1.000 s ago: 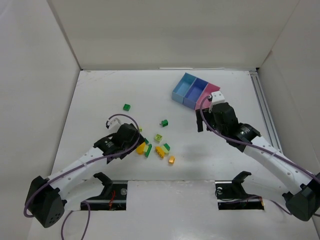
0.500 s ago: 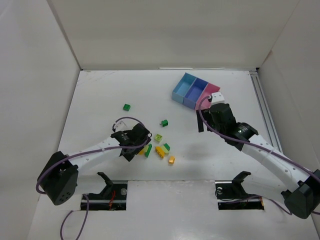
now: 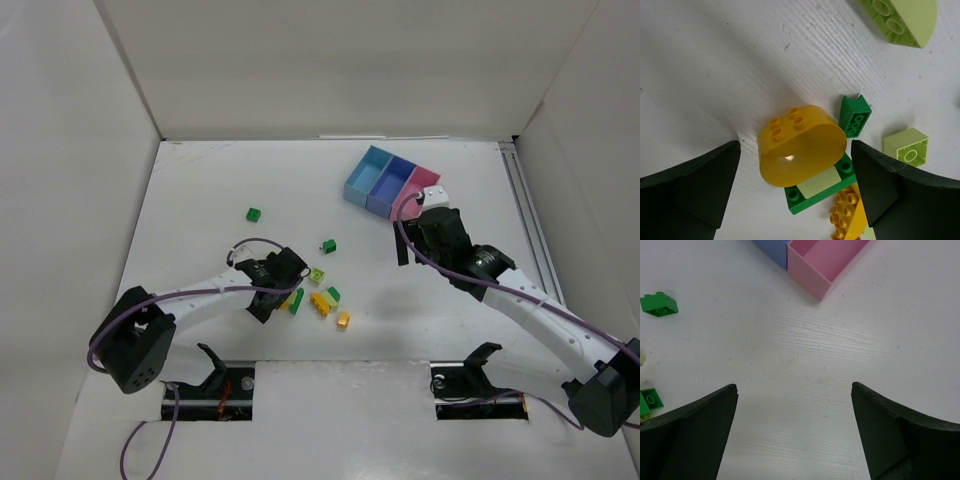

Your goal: Sort the legos into containers by color

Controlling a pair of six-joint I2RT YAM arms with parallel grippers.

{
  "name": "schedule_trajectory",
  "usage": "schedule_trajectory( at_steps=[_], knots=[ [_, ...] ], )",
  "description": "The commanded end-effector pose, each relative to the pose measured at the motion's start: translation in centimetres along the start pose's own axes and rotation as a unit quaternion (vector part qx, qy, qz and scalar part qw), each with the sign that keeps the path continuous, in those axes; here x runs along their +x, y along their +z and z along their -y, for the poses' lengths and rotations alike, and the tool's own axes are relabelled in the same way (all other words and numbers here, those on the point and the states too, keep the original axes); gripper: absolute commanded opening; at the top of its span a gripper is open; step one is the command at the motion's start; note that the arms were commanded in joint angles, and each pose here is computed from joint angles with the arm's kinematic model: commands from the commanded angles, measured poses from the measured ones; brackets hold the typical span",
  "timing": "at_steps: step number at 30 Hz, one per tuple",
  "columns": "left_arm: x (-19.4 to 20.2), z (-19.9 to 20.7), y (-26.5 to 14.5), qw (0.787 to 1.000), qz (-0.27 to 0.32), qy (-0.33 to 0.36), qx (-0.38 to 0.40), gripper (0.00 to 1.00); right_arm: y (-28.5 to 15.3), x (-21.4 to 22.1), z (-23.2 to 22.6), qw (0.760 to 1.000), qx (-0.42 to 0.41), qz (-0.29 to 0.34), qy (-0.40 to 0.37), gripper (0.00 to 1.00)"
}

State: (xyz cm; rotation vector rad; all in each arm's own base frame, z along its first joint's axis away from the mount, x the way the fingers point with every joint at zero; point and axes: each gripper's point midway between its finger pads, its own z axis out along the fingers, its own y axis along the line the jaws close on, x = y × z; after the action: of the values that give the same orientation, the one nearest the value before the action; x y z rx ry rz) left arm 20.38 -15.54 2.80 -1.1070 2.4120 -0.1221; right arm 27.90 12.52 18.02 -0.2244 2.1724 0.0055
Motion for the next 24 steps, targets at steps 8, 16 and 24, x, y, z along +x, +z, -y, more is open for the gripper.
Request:
schedule_trajectory(
  at_steps=[8, 16, 24],
  knots=[
    [-0.2, -0.7, 0.1, 0.999, 0.020, -0.011, -0.024, 0.80, -0.2, -0.8, 0.1, 1.000, 0.005, 0.007, 0.008, 1.00],
    [-1.0, -0.7, 0.4, 0.998, 0.045, -0.021, -0.031, 0.78, -0.2, -0.8, 0.0, 1.000, 0.001, 0.006, 0.008, 1.00],
    [-0.8, 0.1, 0.7, 0.998, 0.045, -0.010, -0.032, 0.71, -0.2, -0.6, 0.0, 1.000, 0.003, -0.002, 0.004, 1.00]
  ],
)
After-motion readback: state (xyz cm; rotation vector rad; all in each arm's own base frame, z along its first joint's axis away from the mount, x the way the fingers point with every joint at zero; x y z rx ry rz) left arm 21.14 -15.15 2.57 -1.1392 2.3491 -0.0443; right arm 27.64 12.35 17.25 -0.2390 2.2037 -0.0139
